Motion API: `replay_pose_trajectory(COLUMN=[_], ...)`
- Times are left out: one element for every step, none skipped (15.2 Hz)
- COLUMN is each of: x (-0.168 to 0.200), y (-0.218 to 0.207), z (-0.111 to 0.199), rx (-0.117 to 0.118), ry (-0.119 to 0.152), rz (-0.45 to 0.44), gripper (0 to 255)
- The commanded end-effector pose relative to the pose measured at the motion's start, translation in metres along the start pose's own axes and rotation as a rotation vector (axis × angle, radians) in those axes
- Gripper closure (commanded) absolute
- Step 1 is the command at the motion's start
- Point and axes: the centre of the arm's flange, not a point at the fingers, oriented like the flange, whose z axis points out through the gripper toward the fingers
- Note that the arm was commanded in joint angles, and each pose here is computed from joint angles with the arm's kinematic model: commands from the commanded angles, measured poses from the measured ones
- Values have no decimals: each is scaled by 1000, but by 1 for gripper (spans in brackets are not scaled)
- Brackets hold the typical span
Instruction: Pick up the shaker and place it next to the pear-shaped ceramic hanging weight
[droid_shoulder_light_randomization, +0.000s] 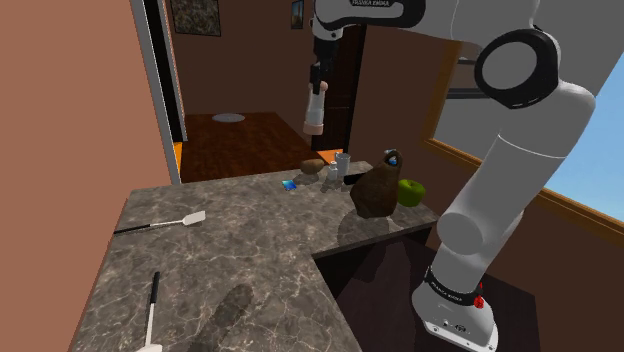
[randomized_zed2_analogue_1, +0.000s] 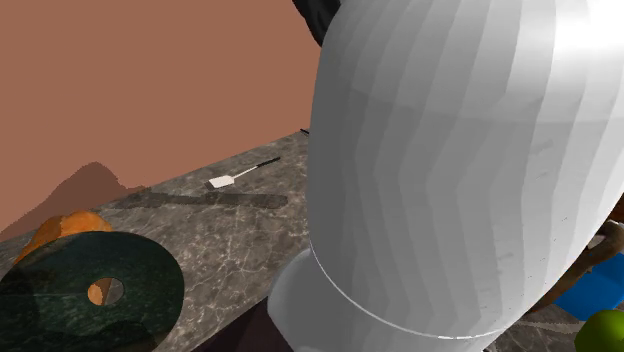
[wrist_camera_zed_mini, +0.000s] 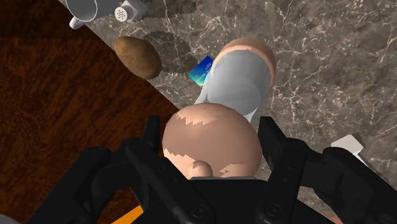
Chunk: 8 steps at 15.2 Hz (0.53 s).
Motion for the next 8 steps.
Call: replay_pose_trajectory(x=[-2, -3, -4, -4, -5, -6, -7, -8], y=[26, 39, 51, 64, 77, 90, 102, 115], z=[5, 8, 11, 15, 18, 22, 25, 28], rx=[0, 0, 0, 0, 0, 0, 0, 0], ry=[1, 1, 1, 1, 1, 1, 1, 1], rz=[-1, -1, -1, -1, -1, -1, -1, -1], gripper=[255, 255, 255, 255, 255, 255, 255, 255])
